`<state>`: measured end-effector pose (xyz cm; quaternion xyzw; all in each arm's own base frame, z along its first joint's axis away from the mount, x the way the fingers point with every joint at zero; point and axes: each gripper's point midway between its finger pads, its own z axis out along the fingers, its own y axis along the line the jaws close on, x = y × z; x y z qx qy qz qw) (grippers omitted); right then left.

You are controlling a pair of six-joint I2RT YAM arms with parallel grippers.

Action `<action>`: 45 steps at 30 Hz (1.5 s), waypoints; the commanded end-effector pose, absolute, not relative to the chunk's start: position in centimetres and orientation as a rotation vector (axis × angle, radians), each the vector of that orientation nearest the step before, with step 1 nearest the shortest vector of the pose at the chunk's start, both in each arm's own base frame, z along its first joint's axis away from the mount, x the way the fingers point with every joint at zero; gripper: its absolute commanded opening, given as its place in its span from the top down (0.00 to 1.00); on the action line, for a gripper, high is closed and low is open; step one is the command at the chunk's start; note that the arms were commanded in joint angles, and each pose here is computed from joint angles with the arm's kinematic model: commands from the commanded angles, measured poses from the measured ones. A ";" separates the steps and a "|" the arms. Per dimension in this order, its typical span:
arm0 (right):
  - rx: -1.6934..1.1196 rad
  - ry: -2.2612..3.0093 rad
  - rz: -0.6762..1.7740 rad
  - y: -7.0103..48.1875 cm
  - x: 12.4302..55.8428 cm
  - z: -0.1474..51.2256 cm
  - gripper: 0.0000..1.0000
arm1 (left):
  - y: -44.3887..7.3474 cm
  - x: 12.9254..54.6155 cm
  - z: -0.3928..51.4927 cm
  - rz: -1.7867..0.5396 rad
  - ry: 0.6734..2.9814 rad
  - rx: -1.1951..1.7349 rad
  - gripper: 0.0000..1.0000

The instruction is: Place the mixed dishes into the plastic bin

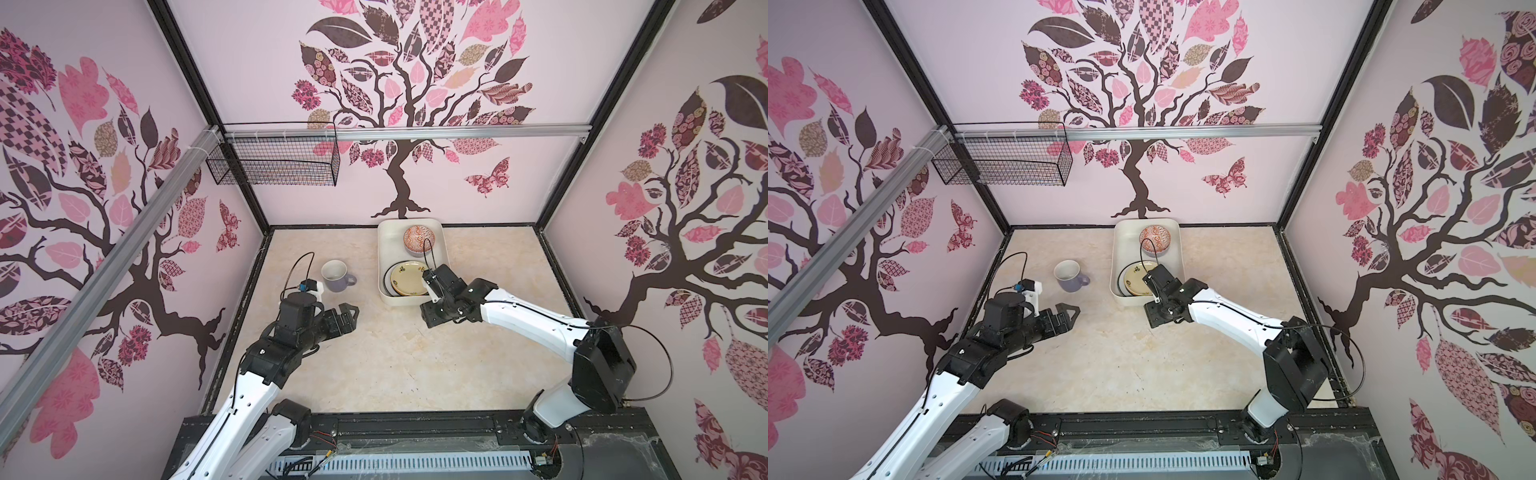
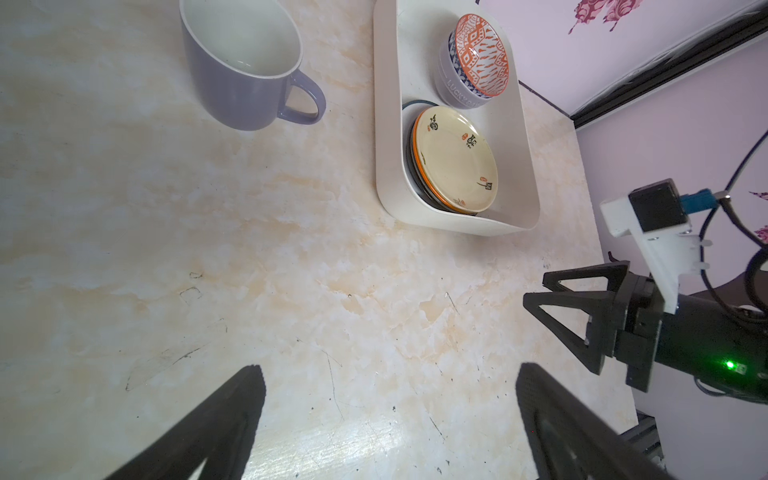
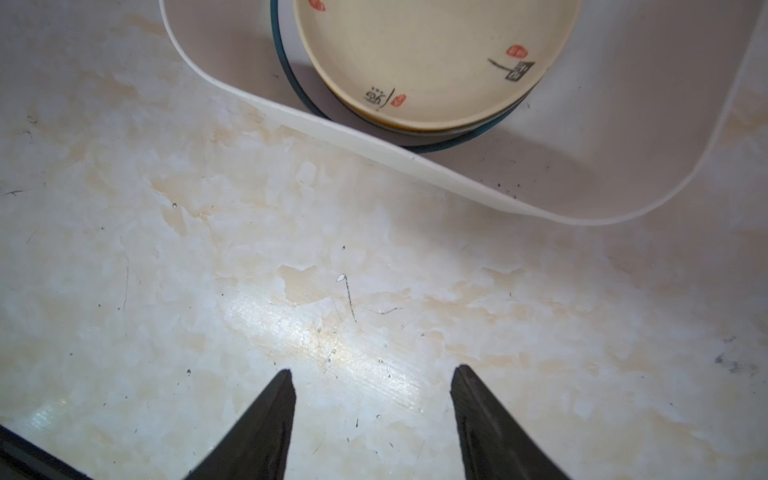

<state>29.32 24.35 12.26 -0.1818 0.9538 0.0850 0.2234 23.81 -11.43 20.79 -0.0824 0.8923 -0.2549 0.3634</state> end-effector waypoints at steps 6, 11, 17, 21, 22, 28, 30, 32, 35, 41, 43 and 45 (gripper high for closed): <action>-0.561 2.585 0.042 24.4 32.8 11.9 0.34 | -11.2 23.3 19.8 -0.637 2.334 -0.210 0.02; -0.585 2.568 0.044 25.6 34.0 11.9 0.33 | -11.3 23.8 20.1 -0.624 2.331 -0.190 0.02; -0.617 2.574 0.028 26.9 35.5 10.9 0.33 | -11.4 24.4 20.4 -0.609 2.329 -0.168 0.02; -0.644 2.594 0.025 27.8 36.2 9.8 0.33 | -11.4 24.7 20.4 -0.600 2.323 -0.158 0.02; -0.653 2.601 0.027 28.0 36.3 9.5 0.34 | -11.4 24.7 20.4 -0.597 2.325 -0.156 0.02; -0.679 2.623 0.016 28.6 36.8 7.9 0.35 | -11.4 25.0 20.2 -0.578 2.328 -0.143 0.02; -0.686 2.632 0.020 28.8 36.8 7.5 0.36 | -11.4 25.1 20.2 -0.576 2.328 -0.143 0.02; -0.695 2.643 0.023 28.9 36.7 7.0 0.39 | -11.4 25.2 20.1 -0.574 2.330 -0.142 0.02; -0.713 2.662 0.036 29.0 36.4 6.4 0.52 | -11.4 25.2 20.0 -0.573 2.333 -0.140 0.02; -0.731 2.675 0.056 29.0 35.8 6.3 0.67 | -11.4 25.2 19.9 -0.572 2.335 -0.142 0.02; -0.736 2.678 0.064 28.9 35.5 6.2 0.69 | -11.4 25.2 19.9 -0.574 2.331 -0.144 0.02; -0.744 2.685 0.073 28.8 35.2 6.0 0.73 | -11.4 25.2 19.9 -0.574 2.332 -0.146 0.02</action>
